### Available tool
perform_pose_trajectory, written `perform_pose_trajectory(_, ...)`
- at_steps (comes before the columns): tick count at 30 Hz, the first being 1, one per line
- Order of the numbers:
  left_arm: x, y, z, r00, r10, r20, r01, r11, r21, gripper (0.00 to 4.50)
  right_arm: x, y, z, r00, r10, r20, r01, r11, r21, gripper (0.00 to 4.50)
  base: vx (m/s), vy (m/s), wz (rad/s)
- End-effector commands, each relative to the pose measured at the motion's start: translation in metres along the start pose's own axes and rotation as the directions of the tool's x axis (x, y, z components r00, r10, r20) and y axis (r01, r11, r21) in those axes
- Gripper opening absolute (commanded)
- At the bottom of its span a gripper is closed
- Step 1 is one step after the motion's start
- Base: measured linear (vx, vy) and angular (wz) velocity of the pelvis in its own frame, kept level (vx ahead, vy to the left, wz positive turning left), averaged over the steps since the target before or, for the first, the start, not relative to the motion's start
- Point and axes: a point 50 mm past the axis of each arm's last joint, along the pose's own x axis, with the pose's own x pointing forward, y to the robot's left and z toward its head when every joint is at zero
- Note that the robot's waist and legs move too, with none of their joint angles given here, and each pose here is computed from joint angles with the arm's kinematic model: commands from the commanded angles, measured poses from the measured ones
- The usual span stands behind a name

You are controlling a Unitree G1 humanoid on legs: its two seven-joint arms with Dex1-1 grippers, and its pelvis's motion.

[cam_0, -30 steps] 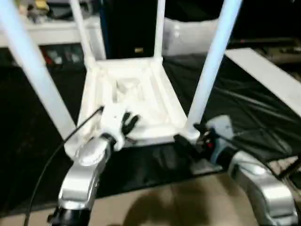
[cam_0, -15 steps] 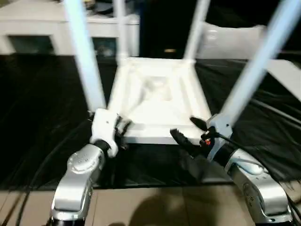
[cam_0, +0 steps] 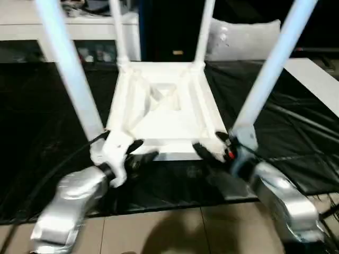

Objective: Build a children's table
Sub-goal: Rotate table base

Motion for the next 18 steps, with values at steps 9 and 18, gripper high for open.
perform_pose_trajectory(9, -0.034, 0.006, -0.008, 0.992, -0.113, -0.052, 0.111, 0.993, -0.033, 3.69, -0.02, -0.062, -0.009, 0.938, -0.338, -0.072, 0.336, 0.941, -0.036, 4.5, 0.0, 0.0, 0.0)
perform_pose_trajectory(18, -0.076, 0.058, -0.024, 0.995, 0.053, -0.081, -0.053, 0.999, 0.004, 4.45, -0.025, -0.064, -0.014, 0.943, -0.326, -0.071, 0.321, 0.944, -0.073, 4.5, 0.0, 0.0, 0.0)
